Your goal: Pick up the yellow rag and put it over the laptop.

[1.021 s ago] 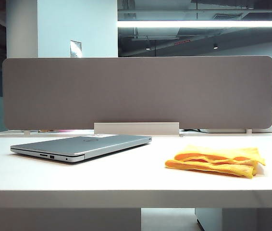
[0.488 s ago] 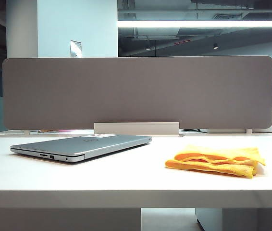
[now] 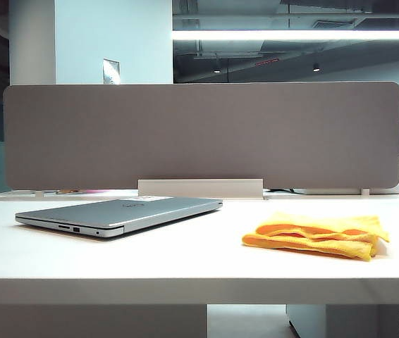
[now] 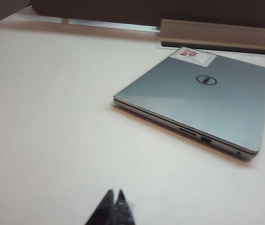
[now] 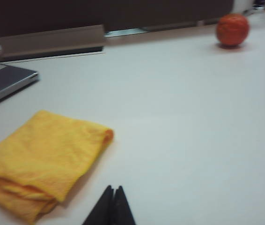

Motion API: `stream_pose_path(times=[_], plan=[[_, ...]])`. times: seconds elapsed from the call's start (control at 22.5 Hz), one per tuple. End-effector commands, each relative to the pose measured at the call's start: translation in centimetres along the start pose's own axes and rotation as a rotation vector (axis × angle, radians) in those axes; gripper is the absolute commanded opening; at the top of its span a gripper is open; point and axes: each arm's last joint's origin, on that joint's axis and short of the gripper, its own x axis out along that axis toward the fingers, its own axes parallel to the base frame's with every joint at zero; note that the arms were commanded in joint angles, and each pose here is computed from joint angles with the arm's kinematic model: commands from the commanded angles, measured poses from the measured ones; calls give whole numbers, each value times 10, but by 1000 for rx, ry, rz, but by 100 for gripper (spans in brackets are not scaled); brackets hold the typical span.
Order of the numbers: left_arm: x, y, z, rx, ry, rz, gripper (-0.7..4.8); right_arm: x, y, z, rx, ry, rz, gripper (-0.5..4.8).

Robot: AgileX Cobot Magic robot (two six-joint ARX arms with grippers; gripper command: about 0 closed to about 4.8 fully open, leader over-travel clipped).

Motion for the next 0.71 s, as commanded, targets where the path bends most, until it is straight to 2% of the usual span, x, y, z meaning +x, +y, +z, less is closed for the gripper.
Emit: stream_pose_path(times=[0.04, 0.22, 0.71], plan=[[0, -1, 2, 46, -14, -29, -6, 0, 3, 0, -6, -3, 92, -5], [0, -1, 2, 45, -14, -30, -6, 0, 4, -1, -6, 3, 144, -6], [0, -1, 2, 49, -14, -50, -6, -6, 7, 16, -8, -12, 159, -5]])
